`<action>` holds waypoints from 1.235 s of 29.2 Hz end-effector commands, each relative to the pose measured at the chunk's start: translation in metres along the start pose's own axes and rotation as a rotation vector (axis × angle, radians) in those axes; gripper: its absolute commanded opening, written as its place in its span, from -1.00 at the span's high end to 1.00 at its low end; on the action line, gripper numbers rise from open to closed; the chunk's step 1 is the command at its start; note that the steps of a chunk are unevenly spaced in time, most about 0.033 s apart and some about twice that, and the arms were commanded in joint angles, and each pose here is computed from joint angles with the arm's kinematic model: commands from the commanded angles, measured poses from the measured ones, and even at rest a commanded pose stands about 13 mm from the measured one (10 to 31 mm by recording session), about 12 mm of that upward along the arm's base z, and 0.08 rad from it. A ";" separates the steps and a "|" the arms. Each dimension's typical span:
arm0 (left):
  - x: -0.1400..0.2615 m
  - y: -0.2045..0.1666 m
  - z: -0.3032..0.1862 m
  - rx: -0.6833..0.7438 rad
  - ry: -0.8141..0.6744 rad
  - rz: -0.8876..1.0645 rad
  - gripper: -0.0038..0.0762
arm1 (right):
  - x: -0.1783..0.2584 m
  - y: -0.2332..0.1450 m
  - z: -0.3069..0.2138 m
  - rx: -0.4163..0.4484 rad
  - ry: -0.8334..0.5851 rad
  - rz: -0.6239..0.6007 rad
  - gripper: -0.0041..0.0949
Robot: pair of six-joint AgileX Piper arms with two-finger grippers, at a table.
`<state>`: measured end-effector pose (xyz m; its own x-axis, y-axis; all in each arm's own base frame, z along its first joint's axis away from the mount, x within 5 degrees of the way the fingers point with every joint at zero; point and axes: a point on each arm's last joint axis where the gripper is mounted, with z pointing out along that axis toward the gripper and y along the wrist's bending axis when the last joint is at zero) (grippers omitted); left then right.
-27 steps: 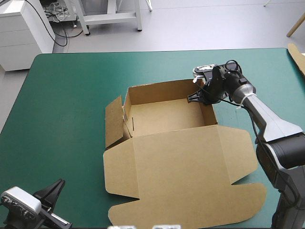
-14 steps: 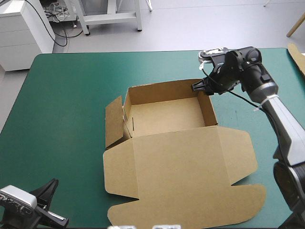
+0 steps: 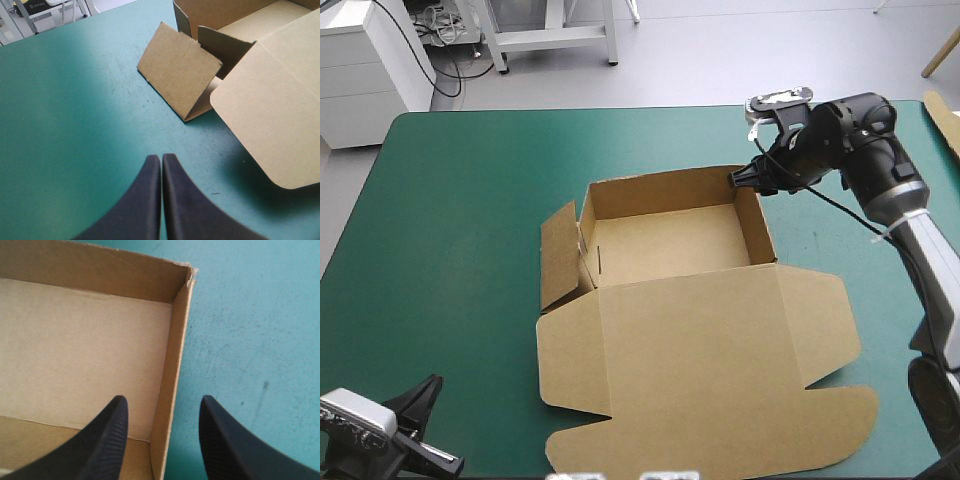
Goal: Fold the box
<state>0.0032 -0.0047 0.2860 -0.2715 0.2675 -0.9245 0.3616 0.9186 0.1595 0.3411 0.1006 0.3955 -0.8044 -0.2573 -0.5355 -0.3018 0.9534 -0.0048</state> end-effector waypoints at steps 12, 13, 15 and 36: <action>-0.012 0.002 -0.002 -0.016 -0.073 -0.013 0.92 | 0.024 -0.002 0.103 0.008 0.246 0.035 0.07; -0.012 0.002 -0.002 -0.016 -0.073 -0.013 0.92 | 0.024 -0.002 0.106 0.003 0.251 0.040 0.08; -0.012 0.002 -0.002 -0.016 -0.073 -0.013 0.92 | 0.024 -0.002 0.110 0.003 0.248 0.043 0.16; -0.012 0.002 -0.002 -0.008 -0.078 -0.020 0.92 | 0.003 -0.006 -0.023 0.054 -0.079 0.023 0.96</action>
<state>0.0031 -0.0047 0.2857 -0.2755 0.2651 -0.9240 0.3619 0.9191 0.1557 0.3578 0.1005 0.3551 -0.8603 -0.2512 -0.4436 -0.2612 0.9645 -0.0396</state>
